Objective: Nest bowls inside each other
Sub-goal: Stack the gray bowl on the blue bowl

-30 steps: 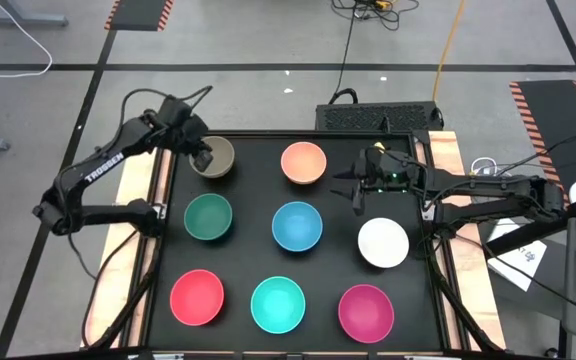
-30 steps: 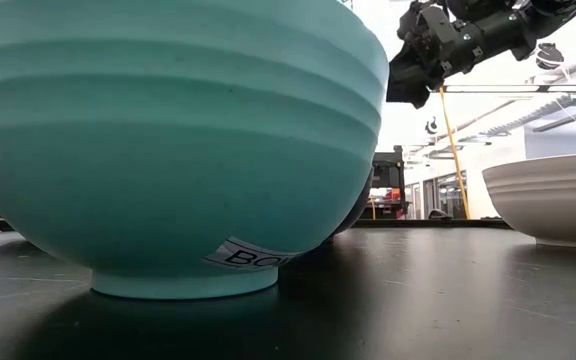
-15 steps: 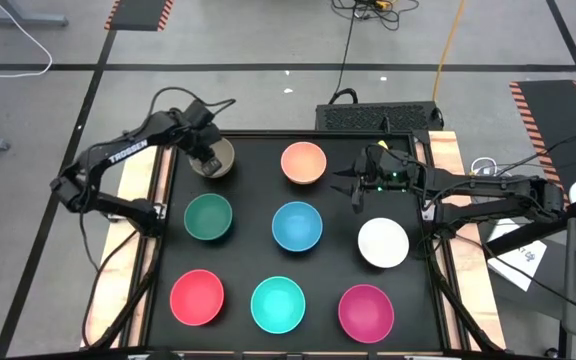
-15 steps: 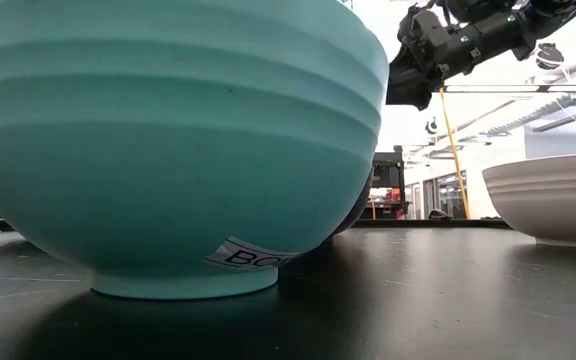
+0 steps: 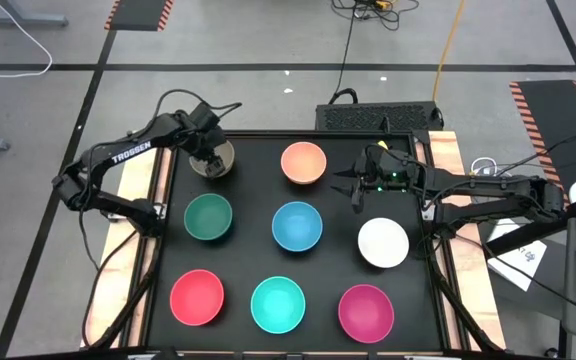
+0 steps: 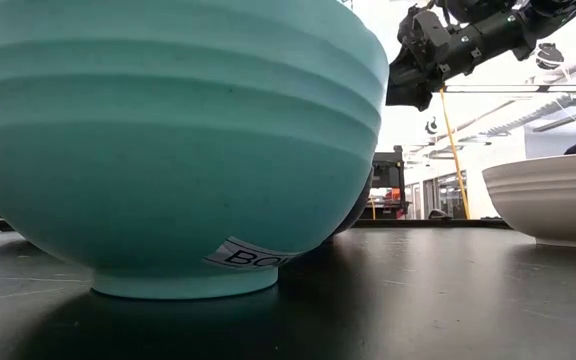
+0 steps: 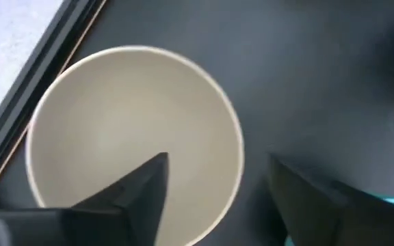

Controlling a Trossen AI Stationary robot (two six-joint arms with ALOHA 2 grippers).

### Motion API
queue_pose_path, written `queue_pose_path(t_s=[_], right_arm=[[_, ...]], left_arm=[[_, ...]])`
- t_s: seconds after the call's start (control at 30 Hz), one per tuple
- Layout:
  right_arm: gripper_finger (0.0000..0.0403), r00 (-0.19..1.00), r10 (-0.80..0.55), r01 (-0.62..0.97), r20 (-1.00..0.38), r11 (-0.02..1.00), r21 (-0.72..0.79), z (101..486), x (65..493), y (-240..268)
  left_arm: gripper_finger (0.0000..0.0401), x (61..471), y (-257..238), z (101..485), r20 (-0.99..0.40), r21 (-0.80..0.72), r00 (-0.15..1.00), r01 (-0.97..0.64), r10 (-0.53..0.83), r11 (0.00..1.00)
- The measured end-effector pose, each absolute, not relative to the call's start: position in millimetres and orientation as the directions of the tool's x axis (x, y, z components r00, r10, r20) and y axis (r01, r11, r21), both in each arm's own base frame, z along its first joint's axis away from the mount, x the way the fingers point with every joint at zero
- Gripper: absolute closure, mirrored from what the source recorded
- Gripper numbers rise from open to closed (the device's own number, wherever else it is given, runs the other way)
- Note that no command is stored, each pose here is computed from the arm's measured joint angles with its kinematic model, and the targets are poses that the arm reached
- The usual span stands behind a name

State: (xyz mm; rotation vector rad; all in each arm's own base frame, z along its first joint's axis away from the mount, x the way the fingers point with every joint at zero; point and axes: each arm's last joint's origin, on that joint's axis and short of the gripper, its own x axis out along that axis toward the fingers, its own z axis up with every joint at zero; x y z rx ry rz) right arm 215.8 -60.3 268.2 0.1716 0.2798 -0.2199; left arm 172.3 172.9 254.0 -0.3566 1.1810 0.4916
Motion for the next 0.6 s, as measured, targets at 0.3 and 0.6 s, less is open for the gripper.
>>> queue_pose_path(t_s=[0.3,0.6], right_arm=[[0.0197,0.938,-0.190,0.238,-0.290,0.962,0.137,269,216,-60],[0.0197,0.938,-0.189,0.240,-0.290,0.960,0.148,269,216,-60]], left_arm=[[0.0086,172,175,241,-0.973,0.017,0.181,-0.570,0.145,0.822],[0.0099,177,178,230,-0.984,-0.018,0.160,-0.542,0.082,0.840]])
